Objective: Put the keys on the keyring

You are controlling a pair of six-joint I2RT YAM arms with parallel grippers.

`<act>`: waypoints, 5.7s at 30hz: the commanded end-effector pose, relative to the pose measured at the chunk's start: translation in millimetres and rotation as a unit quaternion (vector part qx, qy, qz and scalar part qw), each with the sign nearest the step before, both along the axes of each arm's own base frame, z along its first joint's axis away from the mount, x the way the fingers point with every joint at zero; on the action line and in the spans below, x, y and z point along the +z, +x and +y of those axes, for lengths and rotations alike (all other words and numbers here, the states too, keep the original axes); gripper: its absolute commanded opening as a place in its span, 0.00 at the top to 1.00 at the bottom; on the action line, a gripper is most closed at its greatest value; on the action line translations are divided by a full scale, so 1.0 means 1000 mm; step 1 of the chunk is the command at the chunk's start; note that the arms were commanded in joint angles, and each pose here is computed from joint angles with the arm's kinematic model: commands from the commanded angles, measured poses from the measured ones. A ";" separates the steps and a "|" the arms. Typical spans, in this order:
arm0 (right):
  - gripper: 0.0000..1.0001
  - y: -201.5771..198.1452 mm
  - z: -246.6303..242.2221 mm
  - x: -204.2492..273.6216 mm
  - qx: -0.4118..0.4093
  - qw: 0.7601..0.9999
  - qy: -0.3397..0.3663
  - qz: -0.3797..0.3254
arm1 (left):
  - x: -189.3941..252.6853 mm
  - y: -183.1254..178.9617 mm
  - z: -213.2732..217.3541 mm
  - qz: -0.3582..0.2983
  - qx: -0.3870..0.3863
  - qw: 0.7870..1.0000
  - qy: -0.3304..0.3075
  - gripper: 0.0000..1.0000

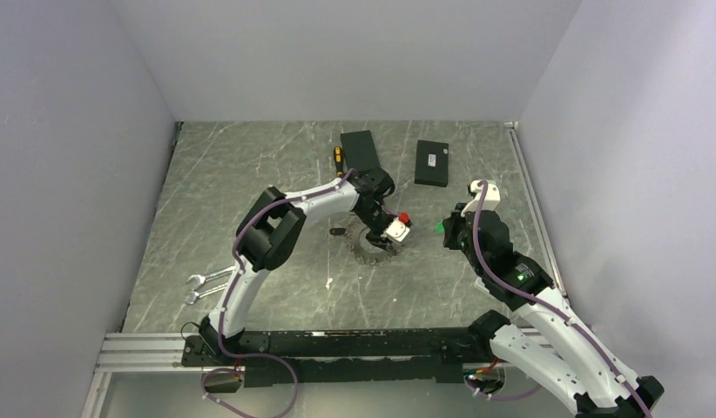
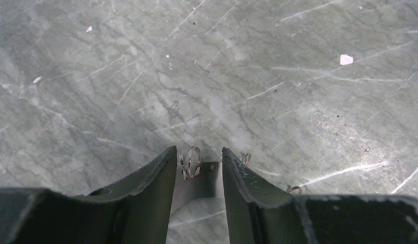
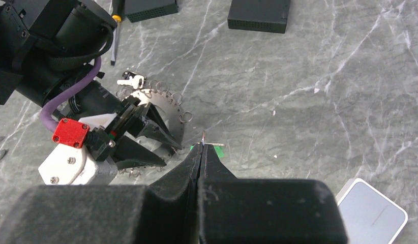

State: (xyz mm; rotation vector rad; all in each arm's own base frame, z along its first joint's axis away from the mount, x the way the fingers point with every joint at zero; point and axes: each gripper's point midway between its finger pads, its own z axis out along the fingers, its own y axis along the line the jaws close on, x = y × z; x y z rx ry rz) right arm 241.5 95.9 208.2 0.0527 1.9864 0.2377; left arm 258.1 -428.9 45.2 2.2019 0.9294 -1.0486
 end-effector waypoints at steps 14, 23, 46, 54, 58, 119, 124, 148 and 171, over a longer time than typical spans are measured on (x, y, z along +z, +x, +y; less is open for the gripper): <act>1.00 0.004 0.004 0.007 0.006 1.000 0.014 -0.019 | 0.017 -0.018 -0.012 -0.002 -0.036 0.999 0.000 0.59; 1.00 0.003 0.005 0.007 0.009 1.000 0.015 -0.019 | 0.003 -0.013 -0.012 0.000 -0.025 1.000 0.019 0.59; 1.00 0.003 0.007 0.008 0.013 1.000 0.018 -0.019 | 0.003 0.003 -0.004 -0.010 0.007 1.000 0.024 0.62; 1.00 0.004 0.008 0.008 0.015 1.000 0.017 -0.021 | 0.005 0.005 0.000 -0.012 0.011 0.999 0.028 0.63; 1.00 0.004 0.008 0.008 0.016 1.000 0.017 -0.020 | 0.007 0.007 0.002 -0.013 0.014 0.999 0.030 0.64; 1.00 0.004 0.015 0.006 0.032 0.999 0.023 -0.020 | 0.015 0.038 0.004 -0.069 0.019 0.997 0.021 0.70; 1.00 0.004 0.015 0.006 0.033 0.999 0.024 -0.020 | 0.010 0.038 0.003 -0.064 0.020 0.997 0.023 0.70; 1.00 0.004 0.017 0.006 0.038 0.999 0.025 -0.020 | -0.001 0.043 -0.003 -0.081 0.019 0.997 0.007 0.56; 1.00 0.004 0.019 0.006 0.043 0.999 0.027 -0.020 | 0.013 0.058 -0.007 -0.123 0.039 0.992 -0.014 0.67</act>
